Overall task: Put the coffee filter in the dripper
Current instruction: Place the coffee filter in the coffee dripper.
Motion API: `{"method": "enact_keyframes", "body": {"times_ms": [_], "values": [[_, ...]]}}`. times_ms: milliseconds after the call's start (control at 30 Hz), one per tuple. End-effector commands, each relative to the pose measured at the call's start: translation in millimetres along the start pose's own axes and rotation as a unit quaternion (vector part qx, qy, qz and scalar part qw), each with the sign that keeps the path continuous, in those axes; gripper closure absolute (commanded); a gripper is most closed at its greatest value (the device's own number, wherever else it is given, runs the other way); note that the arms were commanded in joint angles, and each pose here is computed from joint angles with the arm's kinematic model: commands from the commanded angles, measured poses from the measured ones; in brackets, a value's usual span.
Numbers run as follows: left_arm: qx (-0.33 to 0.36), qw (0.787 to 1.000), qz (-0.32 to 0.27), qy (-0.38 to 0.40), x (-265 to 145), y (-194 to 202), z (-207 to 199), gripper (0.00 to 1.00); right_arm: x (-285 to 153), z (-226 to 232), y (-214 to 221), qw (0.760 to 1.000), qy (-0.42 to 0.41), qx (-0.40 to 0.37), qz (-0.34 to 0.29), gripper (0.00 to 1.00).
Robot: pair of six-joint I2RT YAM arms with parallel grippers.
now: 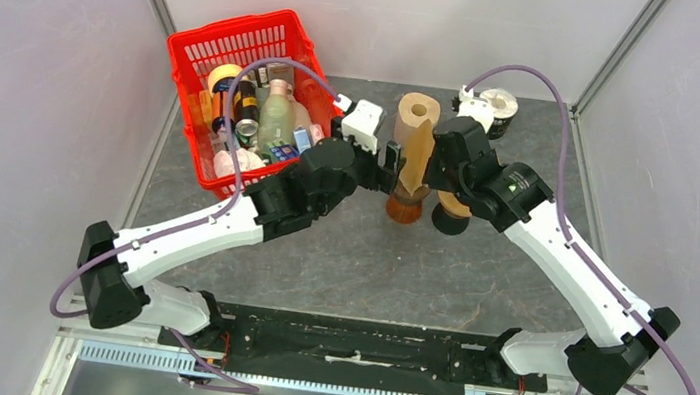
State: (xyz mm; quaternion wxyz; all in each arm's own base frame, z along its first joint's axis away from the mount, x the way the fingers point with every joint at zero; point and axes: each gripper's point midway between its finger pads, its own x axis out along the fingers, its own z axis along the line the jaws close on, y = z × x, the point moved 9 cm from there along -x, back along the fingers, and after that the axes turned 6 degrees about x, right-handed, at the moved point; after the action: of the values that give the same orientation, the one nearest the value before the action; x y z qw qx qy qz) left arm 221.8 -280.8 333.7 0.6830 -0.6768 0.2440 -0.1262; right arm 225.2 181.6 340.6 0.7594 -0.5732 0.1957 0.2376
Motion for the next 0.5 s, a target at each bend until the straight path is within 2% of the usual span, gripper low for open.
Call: {"method": "enact_keyframes", "body": {"times_ms": [0, 267, 467], "values": [[-0.013, 0.999, -0.049, 0.011, -13, -11, 6, 0.14, 8, 2, -1, 0.999, -0.020, 0.034, 0.034, 1.00], [-0.033, 0.998, -0.045, -0.007, -13, 5, 26, 0.12, 27, -6, -7, 0.993, -0.032, 0.067, 0.087, 1.00], [-0.050, 0.998, -0.035, 0.007, -4, 15, 35, 0.11, 37, -12, -13, 0.991, -0.009, 0.062, 0.119, 1.00]]}}
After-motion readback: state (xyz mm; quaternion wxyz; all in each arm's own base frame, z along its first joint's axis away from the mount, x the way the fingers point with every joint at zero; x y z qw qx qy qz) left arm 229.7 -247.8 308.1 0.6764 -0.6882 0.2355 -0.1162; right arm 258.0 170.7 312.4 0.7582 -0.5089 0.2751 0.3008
